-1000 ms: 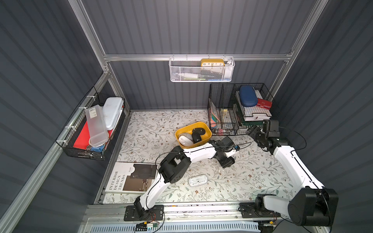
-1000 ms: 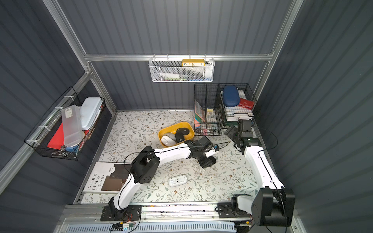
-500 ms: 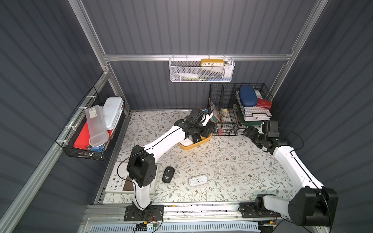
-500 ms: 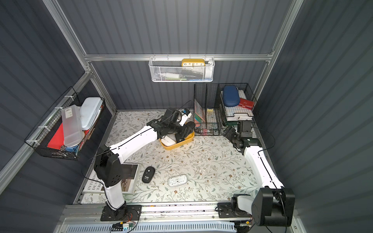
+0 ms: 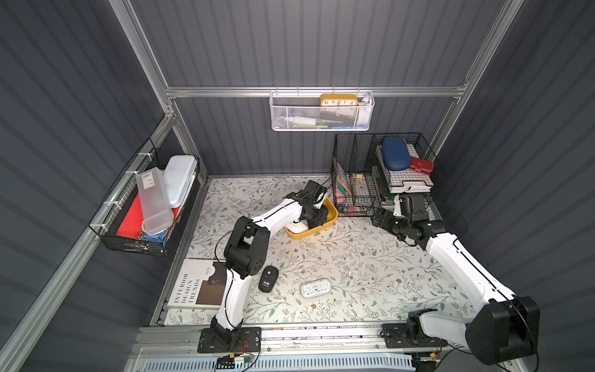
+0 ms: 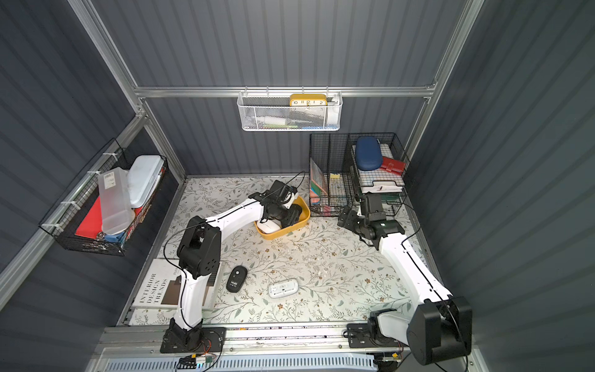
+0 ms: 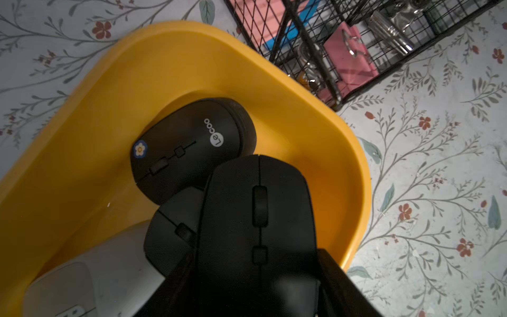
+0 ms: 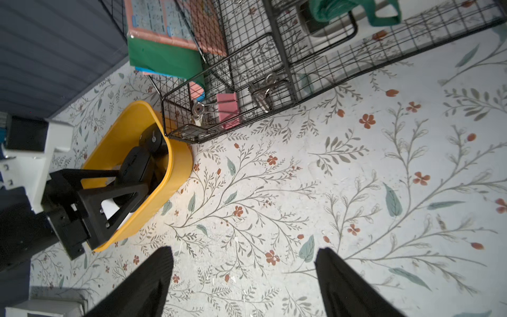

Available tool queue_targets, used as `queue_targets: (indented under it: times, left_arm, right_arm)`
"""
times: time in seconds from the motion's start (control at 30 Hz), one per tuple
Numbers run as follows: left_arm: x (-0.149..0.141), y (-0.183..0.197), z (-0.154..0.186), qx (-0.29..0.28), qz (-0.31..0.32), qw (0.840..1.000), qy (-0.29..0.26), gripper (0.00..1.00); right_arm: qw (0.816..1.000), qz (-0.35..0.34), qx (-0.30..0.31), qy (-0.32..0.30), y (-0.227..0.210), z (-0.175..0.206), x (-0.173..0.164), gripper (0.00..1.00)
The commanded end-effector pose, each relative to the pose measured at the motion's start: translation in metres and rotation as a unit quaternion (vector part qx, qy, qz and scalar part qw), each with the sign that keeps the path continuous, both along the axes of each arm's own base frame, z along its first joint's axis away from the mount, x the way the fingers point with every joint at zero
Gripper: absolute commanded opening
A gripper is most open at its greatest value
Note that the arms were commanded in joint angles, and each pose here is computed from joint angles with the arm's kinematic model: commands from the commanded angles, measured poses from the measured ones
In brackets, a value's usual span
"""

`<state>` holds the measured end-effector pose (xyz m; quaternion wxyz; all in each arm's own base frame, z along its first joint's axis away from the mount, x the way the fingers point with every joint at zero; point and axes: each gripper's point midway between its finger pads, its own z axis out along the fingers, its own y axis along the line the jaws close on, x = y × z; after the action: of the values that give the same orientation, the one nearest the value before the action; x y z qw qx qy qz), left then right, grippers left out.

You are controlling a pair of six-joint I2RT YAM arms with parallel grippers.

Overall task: Put the mouse in the storage box
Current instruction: Place the mouse in the storage box.

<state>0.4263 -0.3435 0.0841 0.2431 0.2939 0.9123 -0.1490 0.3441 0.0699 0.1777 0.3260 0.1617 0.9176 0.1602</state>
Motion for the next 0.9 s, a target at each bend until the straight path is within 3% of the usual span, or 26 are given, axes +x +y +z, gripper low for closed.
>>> queue_targets:
  times: [0.0, 0.3, 0.6, 0.87]
  left_arm:
    - [0.008, -0.006, 0.015, -0.015, 0.007, 1.0, -0.011, 0.48]
    - [0.015, -0.008, 0.003, -0.003, 0.002, 1.0, -0.016, 0.57]
    - [0.01, -0.012, -0.008, -0.005, -0.009, 1.0, 0.001, 0.57]
    - [0.014, -0.01, 0.007, -0.005, 0.004, 1.0, -0.018, 0.82]
  right_arm:
    - [0.999, 0.013, -0.023, -0.023, 0.004, 0.017, 0.001, 0.86]
    - [0.996, 0.05, -0.063, -0.03, 0.023, 0.021, 0.0, 0.86]
    - [0.995, 0.052, -0.074, -0.03, 0.024, 0.021, -0.004, 0.86]
    - [0.99, 0.098, -0.092, -0.039, 0.039, 0.023, -0.008, 0.86]
